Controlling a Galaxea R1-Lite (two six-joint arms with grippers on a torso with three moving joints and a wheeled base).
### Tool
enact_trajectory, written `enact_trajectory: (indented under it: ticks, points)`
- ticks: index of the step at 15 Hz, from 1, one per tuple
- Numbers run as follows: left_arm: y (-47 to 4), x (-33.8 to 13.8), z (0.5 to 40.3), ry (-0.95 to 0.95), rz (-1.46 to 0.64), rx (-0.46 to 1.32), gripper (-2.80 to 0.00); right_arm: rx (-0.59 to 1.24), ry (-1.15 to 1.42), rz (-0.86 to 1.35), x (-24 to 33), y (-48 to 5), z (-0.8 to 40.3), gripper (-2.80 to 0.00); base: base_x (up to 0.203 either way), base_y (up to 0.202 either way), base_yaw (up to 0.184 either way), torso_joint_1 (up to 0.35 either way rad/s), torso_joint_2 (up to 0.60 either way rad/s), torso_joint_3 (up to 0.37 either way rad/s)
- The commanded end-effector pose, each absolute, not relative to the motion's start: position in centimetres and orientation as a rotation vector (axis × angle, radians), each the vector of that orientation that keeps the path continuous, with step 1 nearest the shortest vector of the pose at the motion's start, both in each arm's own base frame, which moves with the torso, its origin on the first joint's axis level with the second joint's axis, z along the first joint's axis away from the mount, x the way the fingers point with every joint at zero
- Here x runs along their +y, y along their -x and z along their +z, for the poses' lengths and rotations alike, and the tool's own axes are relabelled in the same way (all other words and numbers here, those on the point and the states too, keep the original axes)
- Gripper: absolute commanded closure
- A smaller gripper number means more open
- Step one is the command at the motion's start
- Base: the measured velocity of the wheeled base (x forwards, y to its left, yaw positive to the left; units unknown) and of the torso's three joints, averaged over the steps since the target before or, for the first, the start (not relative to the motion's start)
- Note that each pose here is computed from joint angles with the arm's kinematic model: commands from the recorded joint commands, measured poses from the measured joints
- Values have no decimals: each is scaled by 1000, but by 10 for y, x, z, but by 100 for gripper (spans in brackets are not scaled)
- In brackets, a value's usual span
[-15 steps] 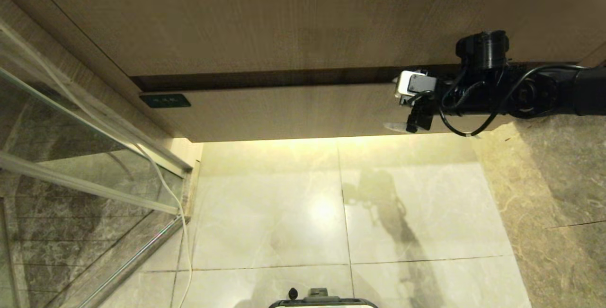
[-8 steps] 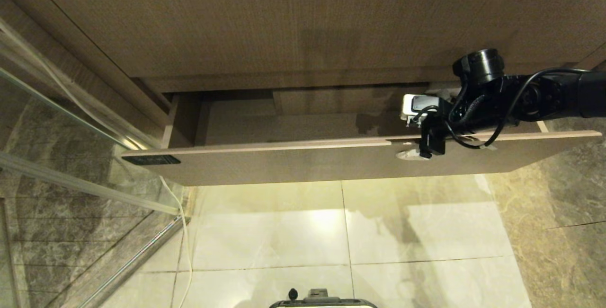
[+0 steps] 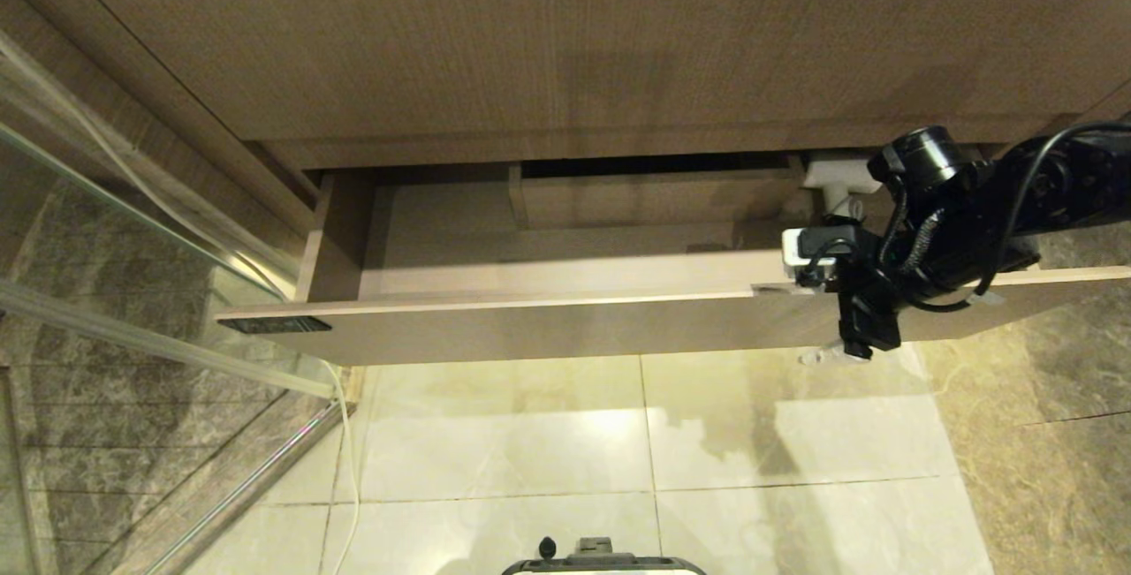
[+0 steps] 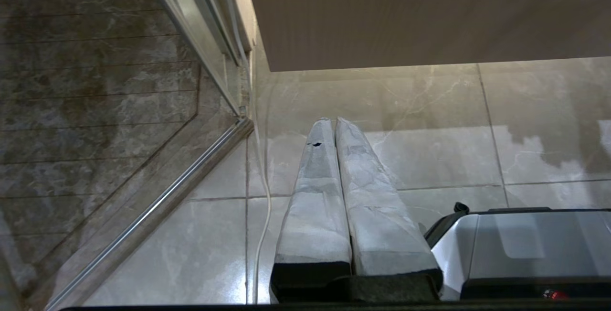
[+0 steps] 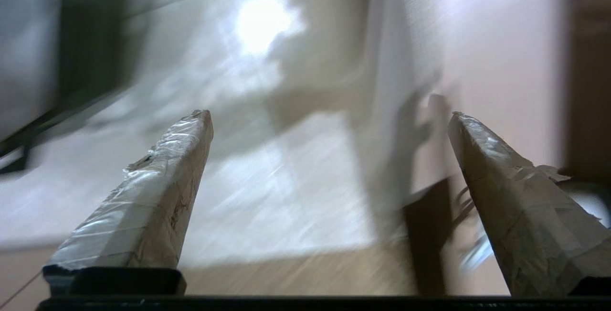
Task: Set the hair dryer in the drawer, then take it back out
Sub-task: Pull open the drawer
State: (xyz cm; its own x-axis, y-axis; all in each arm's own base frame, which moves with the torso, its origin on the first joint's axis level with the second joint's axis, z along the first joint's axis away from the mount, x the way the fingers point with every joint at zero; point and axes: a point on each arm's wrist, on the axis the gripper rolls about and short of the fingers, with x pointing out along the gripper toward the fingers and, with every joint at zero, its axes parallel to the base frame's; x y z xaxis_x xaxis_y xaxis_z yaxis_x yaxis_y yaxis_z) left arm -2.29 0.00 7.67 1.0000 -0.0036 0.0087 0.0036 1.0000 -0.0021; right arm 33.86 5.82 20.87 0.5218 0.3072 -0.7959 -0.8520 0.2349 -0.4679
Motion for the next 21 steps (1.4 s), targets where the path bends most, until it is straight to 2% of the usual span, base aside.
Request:
enact_trajectory:
  ticks: [1,6,13,14,17,21]
  points:
    - [23,0,77,2,-5,-8,0,664,1033,887,48,-291,229,-280,0,0,0,0,0,0]
    - [23,0,77,3,-5,-8,0,621,884,854,37,-218,251,-280,0,0,0,0,0,0]
    - [23,0,77,3,-5,-8,0,662,614,633,5,-190,266,-280,0,0,0,0,0,0]
    - [23,0,77,2,-5,-8,0,677,600,620,2,-187,265,0,0,0,0,0,0,0]
    - [23,0,77,2,-5,-8,0,680,593,607,-1,-192,262,0,0,0,0,0,0,0]
    - [23,0,77,3,-5,-8,0,777,509,521,-24,-205,249,0,0,0,0,0,0,0]
